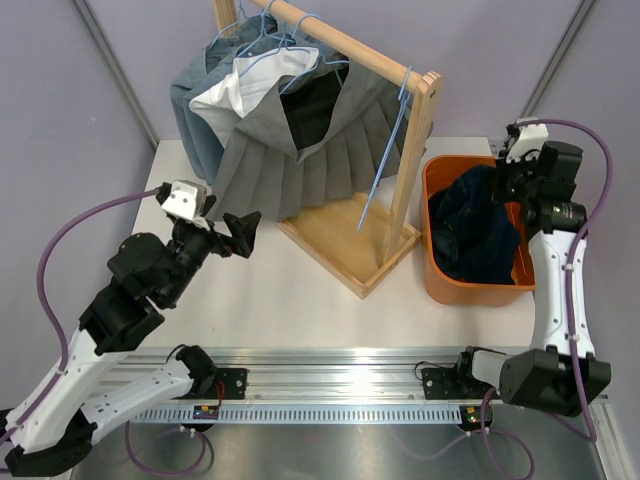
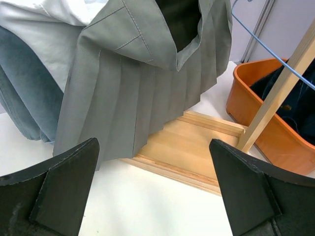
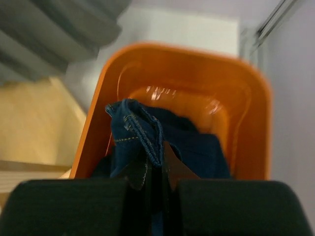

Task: Remove the skirt from the hanger
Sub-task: Place the skirt in the bin, then pick up the hanger from the clothesline.

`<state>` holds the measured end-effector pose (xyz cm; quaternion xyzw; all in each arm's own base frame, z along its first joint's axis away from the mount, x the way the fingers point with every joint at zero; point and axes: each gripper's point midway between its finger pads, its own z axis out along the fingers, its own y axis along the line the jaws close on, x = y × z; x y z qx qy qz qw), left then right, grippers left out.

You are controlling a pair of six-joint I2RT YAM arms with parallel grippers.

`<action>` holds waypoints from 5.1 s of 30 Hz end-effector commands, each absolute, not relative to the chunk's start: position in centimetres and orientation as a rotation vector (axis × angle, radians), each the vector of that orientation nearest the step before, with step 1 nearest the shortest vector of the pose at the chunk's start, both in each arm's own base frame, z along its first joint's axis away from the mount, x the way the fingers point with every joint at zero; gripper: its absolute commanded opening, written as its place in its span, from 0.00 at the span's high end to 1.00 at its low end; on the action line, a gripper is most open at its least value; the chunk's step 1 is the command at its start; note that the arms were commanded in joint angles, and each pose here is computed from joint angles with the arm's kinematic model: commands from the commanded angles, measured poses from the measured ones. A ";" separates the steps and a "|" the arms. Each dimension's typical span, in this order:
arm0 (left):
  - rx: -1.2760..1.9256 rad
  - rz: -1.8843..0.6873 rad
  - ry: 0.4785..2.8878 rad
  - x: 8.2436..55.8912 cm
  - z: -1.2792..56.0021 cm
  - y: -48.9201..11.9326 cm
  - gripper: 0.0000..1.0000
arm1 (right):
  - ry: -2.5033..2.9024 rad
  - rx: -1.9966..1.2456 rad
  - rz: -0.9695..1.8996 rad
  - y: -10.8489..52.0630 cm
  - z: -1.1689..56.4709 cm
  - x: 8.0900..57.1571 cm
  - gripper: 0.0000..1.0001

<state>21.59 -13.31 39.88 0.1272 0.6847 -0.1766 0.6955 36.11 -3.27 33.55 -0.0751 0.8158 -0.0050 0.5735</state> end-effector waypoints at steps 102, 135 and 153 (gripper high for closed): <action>0.729 -0.519 1.417 44.6 41.2 -20.1 1.00 | 1.815 -0.812 0.789 7.0 30.8 26.6 0.06; 0.641 -0.760 1.287 41.5 48.5 -24.2 1.00 | 1.822 -0.789 0.814 7.2 30.8 26.2 0.06; 0.706 -0.690 1.503 33.8 41.1 -20.9 1.00 | 1.531 -0.996 0.780 10.2 36.8 21.5 0.05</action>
